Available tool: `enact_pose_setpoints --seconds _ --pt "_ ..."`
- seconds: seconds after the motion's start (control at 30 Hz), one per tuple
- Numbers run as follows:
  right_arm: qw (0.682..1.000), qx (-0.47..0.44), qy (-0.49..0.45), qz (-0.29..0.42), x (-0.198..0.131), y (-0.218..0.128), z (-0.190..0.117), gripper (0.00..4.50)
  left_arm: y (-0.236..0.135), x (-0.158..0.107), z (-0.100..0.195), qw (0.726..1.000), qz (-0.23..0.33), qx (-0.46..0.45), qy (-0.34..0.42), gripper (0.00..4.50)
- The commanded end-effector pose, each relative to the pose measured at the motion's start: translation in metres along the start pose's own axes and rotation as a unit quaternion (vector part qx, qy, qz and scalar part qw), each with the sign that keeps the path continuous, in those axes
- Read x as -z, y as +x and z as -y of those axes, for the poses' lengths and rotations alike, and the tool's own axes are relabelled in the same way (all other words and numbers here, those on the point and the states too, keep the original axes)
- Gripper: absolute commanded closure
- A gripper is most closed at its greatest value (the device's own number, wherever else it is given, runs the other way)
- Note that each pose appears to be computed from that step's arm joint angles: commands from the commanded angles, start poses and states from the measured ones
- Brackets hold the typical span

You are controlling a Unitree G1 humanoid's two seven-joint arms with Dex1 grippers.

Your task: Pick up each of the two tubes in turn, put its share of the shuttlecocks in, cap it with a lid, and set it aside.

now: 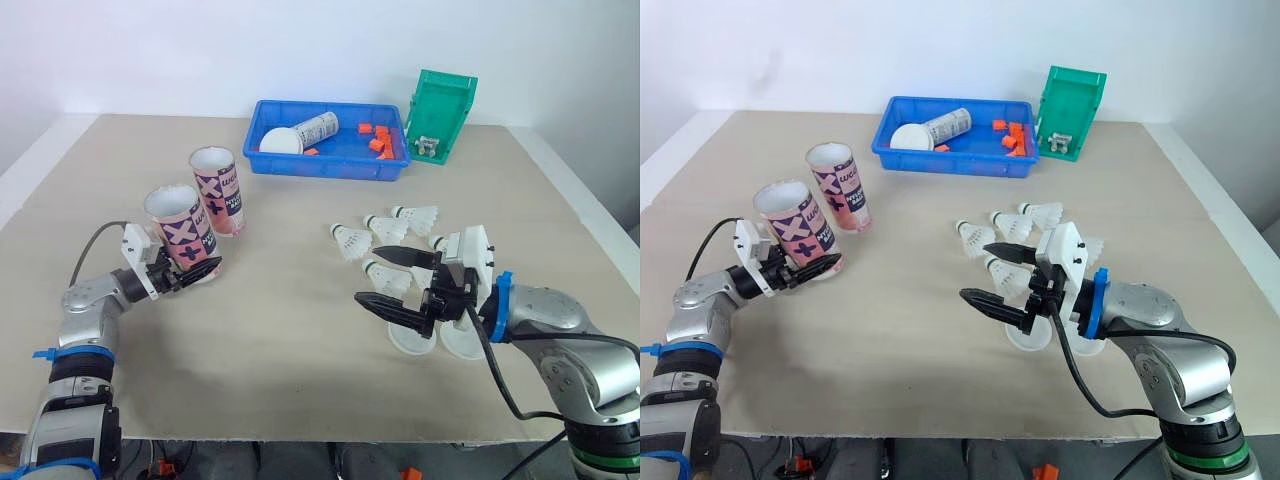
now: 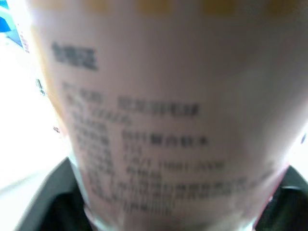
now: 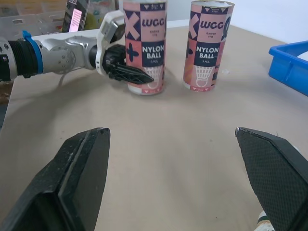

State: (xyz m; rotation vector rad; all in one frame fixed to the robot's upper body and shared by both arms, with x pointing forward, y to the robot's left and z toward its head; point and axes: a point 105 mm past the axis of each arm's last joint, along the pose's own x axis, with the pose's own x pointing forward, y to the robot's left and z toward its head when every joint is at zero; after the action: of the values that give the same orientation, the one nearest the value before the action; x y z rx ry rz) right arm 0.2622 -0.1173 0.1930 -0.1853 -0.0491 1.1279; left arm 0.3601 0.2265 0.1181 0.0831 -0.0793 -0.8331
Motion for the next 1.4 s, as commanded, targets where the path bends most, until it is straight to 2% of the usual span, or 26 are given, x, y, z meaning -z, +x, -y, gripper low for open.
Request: enact_pose_setpoints --seconds 0.03,0.23,0.37,0.4,0.47,0.57,0.73,0.87,1.03,1.4 --pt "1.0 0.003 -0.019 0.013 -0.012 -0.003 0.001 0.0 0.0 -0.005 -0.002 1.0 0.001 0.0 0.018 1.72" --pt "1.0 0.008 -0.019 0.01 -0.012 -0.006 0.001 0.0 0.0 -0.016 -0.001 0.999 0.002 0.017 0.045 1.72" --pt "1.0 0.016 -0.013 0.0 -0.011 -0.015 0.0 0.0 -0.002 -0.026 0.011 0.995 -0.017 0.07 0.075 1.72" --pt "1.0 0.019 -0.011 -0.007 -0.011 -0.019 -0.001 0.0 -0.004 -0.028 0.015 0.992 -0.03 0.09 0.085 1.72" --pt "0.999 0.035 0.005 -0.018 -0.011 -0.036 -0.001 0.0 -0.014 -0.034 0.027 0.977 -0.089 0.158 0.112 1.72" --pt "0.999 0.036 0.035 -0.022 -0.01 -0.047 -0.011 0.0 -0.023 -0.038 0.037 0.96 -0.14 0.207 0.127 1.72" --pt "0.994 0.038 0.085 -0.054 0.015 -0.041 -0.038 0.0 -0.034 -0.044 0.052 0.927 -0.216 0.278 0.13 1.72" --pt "0.985 0.127 0.085 -0.083 0.042 -0.028 -0.024 0.0 -0.042 -0.04 0.062 0.892 -0.277 0.327 0.142 1.72" --pt "0.977 0.178 0.078 -0.084 0.048 -0.02 -0.012 0.0 -0.054 -0.029 0.064 0.863 -0.331 0.35 0.153 1.72" --pt "0.969 0.216 0.069 -0.1 0.06 -0.008 0.002 0.0 -0.064 -0.021 0.066 0.844 -0.356 0.369 0.156 1.72"
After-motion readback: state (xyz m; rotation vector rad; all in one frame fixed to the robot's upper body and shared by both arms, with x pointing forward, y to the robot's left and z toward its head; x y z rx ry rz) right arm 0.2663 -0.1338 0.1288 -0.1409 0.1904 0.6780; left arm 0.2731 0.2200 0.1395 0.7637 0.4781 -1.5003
